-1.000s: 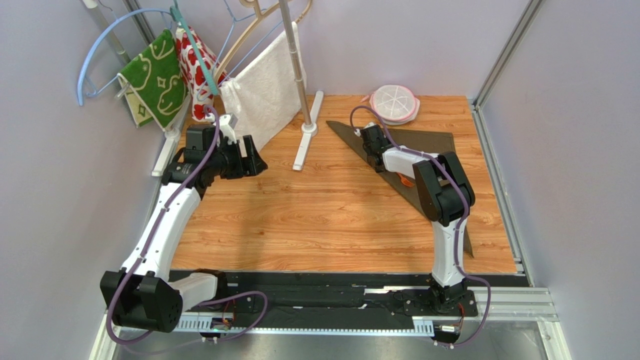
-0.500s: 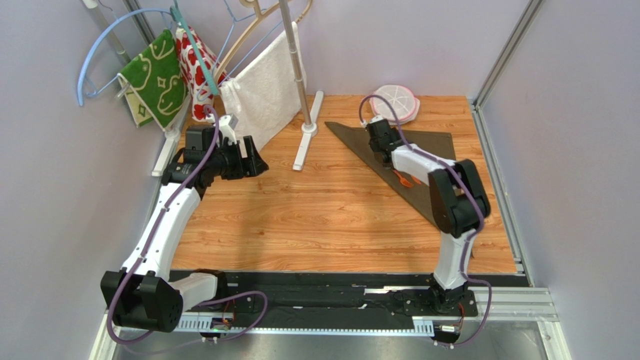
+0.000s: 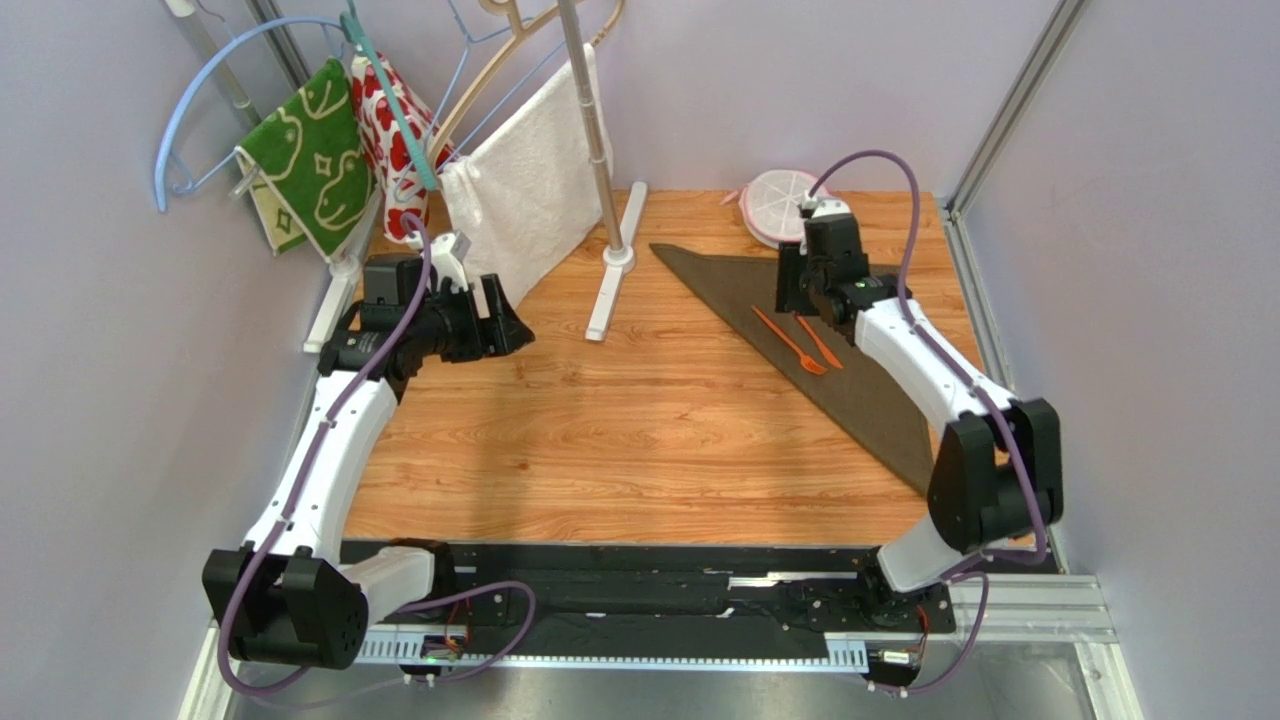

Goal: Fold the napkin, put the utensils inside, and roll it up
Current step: Place the utensil onto the napkin

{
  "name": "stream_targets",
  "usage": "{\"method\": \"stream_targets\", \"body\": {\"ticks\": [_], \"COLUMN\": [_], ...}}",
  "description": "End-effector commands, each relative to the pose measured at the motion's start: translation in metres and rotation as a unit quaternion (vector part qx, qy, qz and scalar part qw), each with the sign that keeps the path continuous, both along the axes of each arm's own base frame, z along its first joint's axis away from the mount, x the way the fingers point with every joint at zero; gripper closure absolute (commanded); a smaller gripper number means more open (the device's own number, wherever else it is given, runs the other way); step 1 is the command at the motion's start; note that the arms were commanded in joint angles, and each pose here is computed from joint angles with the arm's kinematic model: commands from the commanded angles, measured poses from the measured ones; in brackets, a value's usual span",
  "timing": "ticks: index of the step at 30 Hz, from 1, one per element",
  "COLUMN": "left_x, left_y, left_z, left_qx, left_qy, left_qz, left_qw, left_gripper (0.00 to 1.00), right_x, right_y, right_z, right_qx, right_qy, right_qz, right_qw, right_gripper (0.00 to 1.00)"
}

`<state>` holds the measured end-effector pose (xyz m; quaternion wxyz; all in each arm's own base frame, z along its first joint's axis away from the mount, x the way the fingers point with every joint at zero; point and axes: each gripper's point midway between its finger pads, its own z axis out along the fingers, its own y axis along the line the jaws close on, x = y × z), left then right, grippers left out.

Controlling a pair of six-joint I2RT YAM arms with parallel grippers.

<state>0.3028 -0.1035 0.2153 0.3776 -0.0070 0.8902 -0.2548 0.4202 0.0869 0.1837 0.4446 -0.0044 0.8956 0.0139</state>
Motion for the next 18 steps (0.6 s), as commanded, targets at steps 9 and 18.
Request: {"method": "stream_targets", "body": {"ticks": [9, 18], "left_x": [-0.001, -0.006], "left_y": [-0.008, -0.012], "left_z": [0.006, 0.012], "left_qx": [-0.025, -0.037], "left_qy": [-0.024, -0.034], "left_qz": [-0.020, -0.028], "left_qw": [0.999, 0.998], "left_gripper": [0.20, 0.21], "right_x": [-0.087, -0.117], "right_y": [-0.006, -0.056], "right_z": [-0.093, -0.091], "right_qx": [0.240, 0.244], "right_qy": [0.122, 0.069], "right_qz": [-0.256, -0.324], "right_qw": [0.928, 0.912], "right_gripper": [0.48, 0.51]}}
